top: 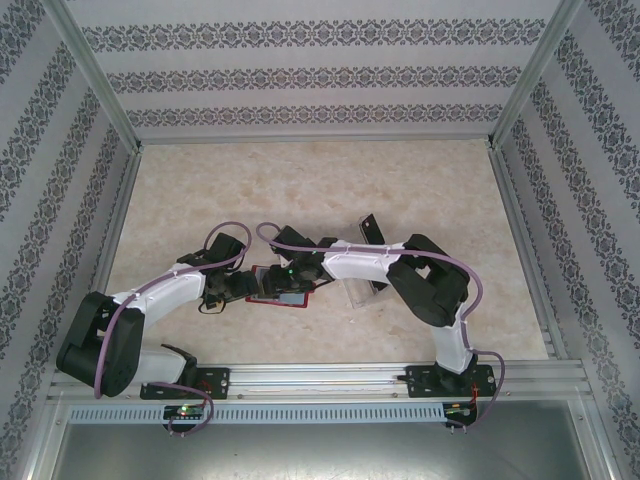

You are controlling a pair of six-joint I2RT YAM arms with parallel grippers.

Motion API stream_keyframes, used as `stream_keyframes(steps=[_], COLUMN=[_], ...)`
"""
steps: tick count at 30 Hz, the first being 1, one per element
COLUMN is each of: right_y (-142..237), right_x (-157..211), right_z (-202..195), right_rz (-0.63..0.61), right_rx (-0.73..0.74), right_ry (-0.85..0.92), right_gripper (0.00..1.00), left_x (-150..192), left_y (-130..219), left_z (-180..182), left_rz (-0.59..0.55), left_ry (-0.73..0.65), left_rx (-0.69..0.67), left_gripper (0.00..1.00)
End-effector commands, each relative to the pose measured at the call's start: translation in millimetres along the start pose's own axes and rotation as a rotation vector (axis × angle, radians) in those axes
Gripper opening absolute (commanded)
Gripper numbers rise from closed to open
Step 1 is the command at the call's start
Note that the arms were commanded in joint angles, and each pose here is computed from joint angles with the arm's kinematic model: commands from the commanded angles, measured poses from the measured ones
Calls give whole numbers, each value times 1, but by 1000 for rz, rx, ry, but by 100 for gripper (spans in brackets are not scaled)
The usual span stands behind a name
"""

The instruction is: Put the credit cards into the card holder

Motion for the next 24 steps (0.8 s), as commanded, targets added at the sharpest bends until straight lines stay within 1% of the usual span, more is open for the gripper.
stream_keyframes(steps=[1,6,13,24], right_y=[14,13,8,-9], right_x=[-1,-2,-7,2], right_z=[-5,-4,7,30], right_rz=[-22,-27,-23,23], right_rx=[35,31,13,-12], right_ry=[0,1,16,61], right_gripper=[46,46,43,41], left_x=[21,20,20,21], left_y=[-19,-18,-18,-19], left_z=[3,3,2,1], left_rz=[82,80,79,82], left_ry=[-1,-2,0,1], left_rx=[10,11,14,17], left_gripper=[84,84,84,84])
Point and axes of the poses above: each hand's point on the last joint's axis, 136 mm out from that joint toward the fingers, its own y axis back along the fingers, its own z axis along the line the jaws close on, x = y × z, the point moved 2 cm from there along y, back along the fingers, and after that the axes turned 8 degrees about y, right-handed, at the moved point
